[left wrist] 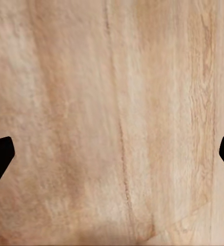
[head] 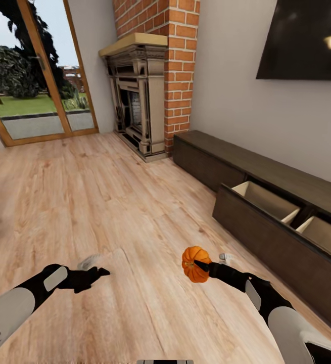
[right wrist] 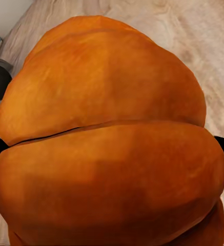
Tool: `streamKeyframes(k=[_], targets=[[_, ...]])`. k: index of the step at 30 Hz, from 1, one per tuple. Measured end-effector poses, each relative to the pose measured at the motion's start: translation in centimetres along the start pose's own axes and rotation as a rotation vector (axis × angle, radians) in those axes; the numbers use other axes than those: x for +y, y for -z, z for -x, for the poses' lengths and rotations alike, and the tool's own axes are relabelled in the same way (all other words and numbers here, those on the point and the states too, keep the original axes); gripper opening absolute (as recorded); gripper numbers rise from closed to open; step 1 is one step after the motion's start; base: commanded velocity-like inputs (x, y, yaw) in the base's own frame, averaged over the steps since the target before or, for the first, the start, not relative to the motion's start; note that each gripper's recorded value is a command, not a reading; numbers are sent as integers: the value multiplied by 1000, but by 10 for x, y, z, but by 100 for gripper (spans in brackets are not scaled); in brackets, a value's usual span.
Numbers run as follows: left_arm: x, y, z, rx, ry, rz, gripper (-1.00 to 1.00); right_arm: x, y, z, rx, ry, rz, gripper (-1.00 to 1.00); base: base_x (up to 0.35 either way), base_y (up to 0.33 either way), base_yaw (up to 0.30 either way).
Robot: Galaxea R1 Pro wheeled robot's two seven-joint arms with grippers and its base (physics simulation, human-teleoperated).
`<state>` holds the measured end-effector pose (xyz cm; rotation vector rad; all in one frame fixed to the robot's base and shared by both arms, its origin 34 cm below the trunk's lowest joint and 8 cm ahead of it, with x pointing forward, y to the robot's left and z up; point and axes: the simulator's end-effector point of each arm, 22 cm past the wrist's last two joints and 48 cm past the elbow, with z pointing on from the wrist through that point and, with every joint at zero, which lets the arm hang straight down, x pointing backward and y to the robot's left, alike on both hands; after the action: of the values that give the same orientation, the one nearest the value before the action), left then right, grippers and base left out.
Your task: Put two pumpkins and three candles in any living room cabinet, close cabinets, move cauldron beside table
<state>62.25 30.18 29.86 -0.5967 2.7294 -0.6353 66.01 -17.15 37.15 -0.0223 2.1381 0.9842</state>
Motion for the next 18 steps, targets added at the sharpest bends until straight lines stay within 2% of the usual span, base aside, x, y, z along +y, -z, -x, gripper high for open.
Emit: streamKeyframes(k=[14, 18], targets=[[3, 0, 1, -9, 2, 5, 100, 0, 0, 0, 1, -1, -1, -100, 0, 0, 286], [7, 0, 4, -27, 5, 13, 100, 0, -1, 0, 0, 0, -2, -100, 0, 0, 286]])
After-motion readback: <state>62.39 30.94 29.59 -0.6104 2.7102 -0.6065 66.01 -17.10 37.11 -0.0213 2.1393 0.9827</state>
